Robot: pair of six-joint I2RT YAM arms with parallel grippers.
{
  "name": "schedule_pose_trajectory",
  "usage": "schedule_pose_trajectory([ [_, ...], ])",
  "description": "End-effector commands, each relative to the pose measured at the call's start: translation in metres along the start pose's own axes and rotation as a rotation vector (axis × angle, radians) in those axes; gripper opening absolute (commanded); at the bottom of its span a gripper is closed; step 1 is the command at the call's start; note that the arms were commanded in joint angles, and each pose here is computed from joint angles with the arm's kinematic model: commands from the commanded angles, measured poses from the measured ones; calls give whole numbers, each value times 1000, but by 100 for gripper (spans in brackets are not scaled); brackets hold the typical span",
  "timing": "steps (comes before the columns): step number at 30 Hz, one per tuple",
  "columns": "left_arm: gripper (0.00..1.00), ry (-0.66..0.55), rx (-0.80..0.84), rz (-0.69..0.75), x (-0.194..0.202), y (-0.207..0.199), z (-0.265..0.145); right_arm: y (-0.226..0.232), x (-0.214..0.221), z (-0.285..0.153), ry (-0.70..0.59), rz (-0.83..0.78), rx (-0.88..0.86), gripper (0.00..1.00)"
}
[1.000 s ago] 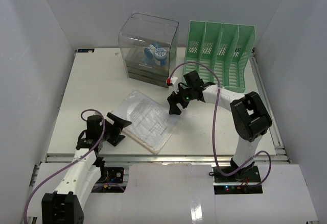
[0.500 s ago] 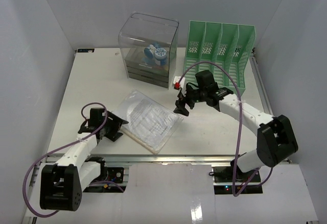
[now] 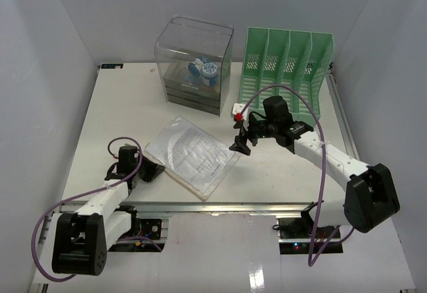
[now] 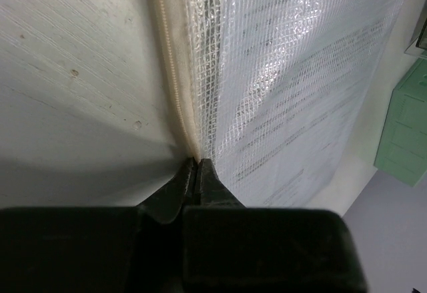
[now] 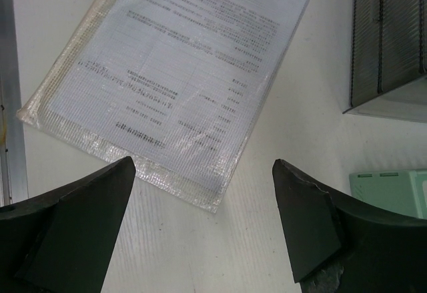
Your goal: Organize the desk
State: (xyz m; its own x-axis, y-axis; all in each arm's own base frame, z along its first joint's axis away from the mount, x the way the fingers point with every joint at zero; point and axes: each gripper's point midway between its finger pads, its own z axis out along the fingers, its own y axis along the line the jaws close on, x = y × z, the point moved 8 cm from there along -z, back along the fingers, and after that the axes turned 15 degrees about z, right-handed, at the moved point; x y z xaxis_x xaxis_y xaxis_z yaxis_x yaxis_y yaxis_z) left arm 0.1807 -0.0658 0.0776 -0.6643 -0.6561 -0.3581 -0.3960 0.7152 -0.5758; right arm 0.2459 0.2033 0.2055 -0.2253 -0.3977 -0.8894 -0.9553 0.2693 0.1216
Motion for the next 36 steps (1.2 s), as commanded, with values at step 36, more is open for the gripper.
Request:
schedule_pose_trajectory([
  [36, 0, -121, 461, 48, -26, -91, -78, 129, -50, 181, 218, -40, 547, 91],
])
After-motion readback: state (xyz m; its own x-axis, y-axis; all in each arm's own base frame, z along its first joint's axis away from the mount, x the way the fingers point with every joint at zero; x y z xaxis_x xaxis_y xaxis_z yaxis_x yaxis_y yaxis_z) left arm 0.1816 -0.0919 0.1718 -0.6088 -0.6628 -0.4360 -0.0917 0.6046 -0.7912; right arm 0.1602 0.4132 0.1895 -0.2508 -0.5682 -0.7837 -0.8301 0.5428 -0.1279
